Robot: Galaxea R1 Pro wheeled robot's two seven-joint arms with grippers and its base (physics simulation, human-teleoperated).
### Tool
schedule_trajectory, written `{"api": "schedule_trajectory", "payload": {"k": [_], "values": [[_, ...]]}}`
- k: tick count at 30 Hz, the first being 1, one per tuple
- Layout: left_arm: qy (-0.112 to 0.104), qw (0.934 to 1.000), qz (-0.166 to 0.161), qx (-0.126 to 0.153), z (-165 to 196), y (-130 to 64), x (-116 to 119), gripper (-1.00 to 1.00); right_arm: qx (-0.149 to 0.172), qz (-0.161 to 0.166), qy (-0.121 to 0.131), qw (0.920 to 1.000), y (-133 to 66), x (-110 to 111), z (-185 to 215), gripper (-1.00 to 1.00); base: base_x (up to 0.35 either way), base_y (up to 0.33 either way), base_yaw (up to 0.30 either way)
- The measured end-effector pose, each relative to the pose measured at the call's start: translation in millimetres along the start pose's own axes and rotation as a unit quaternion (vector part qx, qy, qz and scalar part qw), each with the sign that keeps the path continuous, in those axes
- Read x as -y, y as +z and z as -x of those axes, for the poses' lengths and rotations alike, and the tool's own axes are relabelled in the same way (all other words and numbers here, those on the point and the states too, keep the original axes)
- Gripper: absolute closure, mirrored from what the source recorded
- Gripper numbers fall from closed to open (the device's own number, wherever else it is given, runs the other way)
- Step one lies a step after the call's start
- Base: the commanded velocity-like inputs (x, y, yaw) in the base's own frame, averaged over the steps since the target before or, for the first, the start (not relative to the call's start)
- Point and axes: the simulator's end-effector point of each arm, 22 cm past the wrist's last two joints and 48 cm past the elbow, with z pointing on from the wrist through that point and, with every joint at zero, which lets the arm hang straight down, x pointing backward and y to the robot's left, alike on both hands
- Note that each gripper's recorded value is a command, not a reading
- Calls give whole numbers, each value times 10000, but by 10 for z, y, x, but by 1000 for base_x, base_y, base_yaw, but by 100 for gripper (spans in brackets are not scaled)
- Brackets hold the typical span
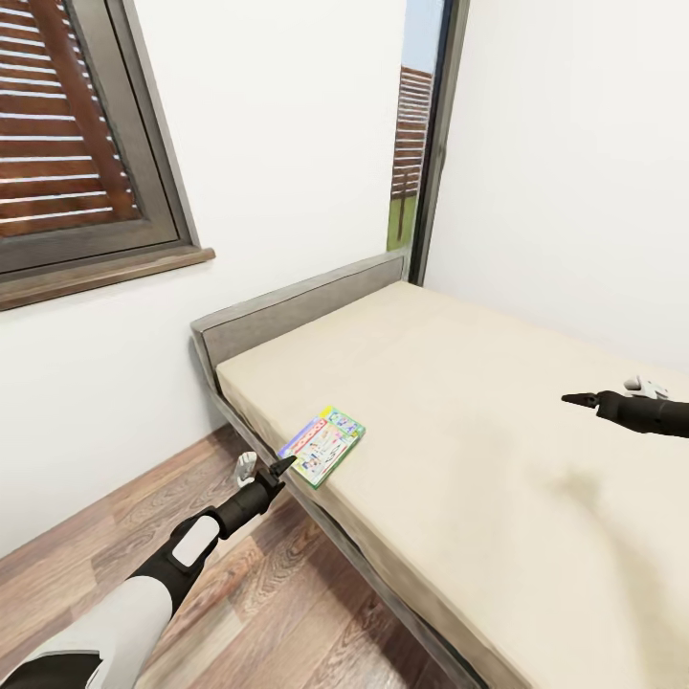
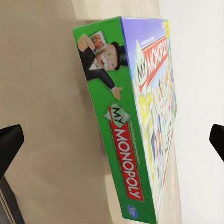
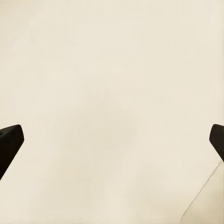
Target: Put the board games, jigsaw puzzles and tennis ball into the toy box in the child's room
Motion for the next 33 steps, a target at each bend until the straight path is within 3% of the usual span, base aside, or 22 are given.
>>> {"api": "schedule_trajectory", "payload": {"k": [33], "values": [[11, 10000, 8, 3, 1, 0, -3, -100, -2, 3, 2, 10000, 4, -3, -3, -100, 0, 0, -45]]}}
